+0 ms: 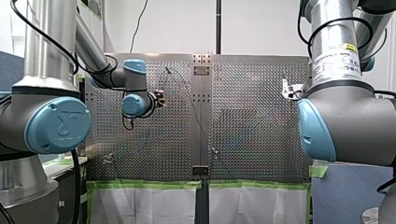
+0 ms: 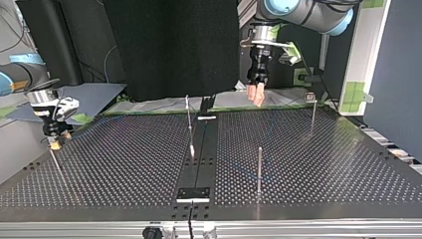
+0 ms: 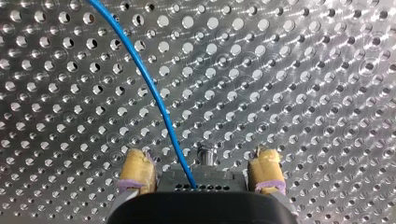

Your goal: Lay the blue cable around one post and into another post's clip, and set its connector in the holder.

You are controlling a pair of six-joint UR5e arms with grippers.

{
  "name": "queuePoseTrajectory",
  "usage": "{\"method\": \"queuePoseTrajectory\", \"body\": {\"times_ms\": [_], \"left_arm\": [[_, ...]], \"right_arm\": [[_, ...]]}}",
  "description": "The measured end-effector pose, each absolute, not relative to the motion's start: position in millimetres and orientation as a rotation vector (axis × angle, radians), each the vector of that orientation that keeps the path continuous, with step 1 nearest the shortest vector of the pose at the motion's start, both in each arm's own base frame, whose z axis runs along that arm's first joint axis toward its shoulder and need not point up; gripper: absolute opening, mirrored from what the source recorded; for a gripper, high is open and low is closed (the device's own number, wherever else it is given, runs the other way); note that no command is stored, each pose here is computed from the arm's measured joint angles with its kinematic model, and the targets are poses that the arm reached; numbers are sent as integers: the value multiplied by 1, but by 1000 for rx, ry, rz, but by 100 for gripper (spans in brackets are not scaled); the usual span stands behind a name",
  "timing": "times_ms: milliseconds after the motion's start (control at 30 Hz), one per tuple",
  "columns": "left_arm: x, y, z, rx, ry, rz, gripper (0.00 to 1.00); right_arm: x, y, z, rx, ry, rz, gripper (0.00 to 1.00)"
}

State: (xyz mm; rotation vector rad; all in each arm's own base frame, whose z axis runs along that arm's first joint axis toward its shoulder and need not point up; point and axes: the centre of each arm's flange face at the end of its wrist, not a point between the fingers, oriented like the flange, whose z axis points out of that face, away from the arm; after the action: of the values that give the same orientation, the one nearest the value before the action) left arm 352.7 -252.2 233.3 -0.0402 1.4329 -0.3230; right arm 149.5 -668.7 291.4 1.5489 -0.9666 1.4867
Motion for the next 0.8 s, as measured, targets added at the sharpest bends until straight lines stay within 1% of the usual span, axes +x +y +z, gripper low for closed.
{"method": "queuePoseTrajectory", "body": {"times_ms": [800], "left_arm": [[353,-252,232,-46,1434,-329,100]], "right_arm": [[154,-667,292,1565,-947,1499,99]]}}
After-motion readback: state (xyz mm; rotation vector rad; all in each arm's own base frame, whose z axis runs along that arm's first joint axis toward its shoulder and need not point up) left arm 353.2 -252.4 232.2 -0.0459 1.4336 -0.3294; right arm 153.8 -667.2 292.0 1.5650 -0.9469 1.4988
